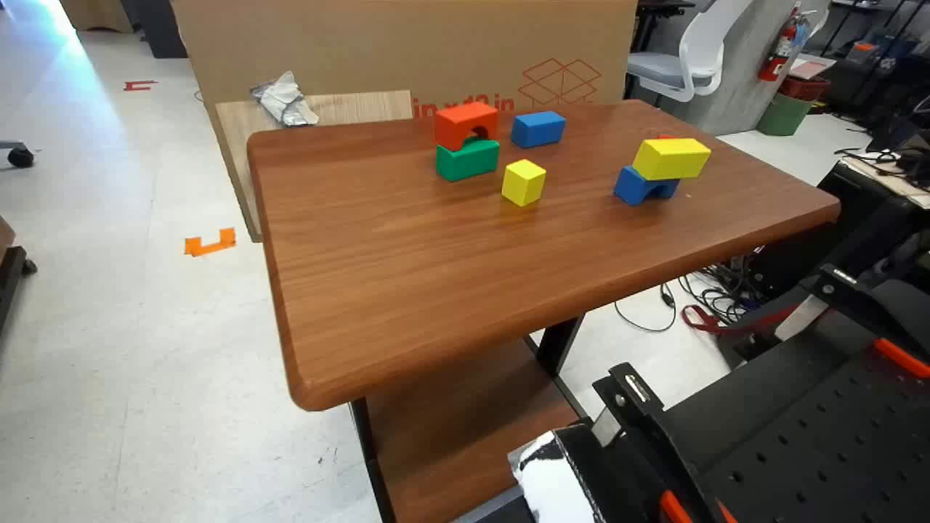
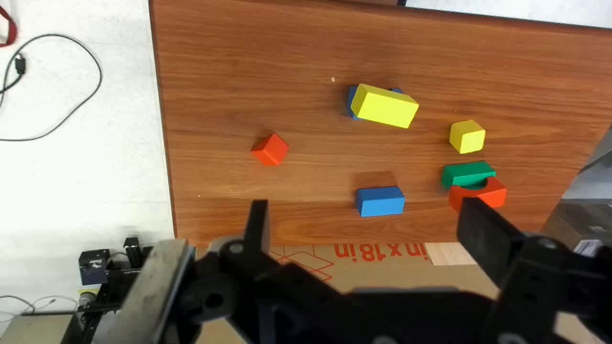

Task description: Put the yellow cube on top of the blue block at the back of the table on the right

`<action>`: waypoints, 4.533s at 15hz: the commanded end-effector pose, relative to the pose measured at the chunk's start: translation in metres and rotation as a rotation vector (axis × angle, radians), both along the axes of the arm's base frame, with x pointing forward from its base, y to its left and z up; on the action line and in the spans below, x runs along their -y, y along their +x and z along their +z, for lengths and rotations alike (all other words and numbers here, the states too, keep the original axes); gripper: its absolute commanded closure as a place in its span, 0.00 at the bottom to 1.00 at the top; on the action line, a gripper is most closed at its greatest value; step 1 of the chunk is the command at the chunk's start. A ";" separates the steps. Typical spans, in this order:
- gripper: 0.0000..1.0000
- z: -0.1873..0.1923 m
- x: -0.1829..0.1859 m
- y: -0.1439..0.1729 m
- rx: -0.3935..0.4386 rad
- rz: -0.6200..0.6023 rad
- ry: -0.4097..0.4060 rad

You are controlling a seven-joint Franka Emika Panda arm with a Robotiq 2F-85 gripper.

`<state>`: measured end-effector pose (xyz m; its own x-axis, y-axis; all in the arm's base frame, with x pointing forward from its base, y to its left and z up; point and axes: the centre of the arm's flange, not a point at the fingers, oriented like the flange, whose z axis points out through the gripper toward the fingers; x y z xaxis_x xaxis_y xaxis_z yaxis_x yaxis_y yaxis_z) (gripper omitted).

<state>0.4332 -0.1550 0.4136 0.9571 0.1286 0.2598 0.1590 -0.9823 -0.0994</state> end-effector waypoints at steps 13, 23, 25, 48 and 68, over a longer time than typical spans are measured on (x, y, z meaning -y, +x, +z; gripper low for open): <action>0.00 0.000 0.000 0.000 0.000 0.000 0.000; 0.00 -0.019 -0.079 0.033 -0.059 0.058 -0.068; 0.00 -0.031 -0.109 0.042 -0.075 0.083 -0.097; 0.00 -0.180 -0.267 0.059 -0.032 0.300 -0.266; 0.00 -0.234 -0.261 0.122 -0.309 0.070 -0.195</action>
<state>0.5377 0.1013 0.1819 0.9742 0.2186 -0.0555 0.2214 -0.9739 0.0498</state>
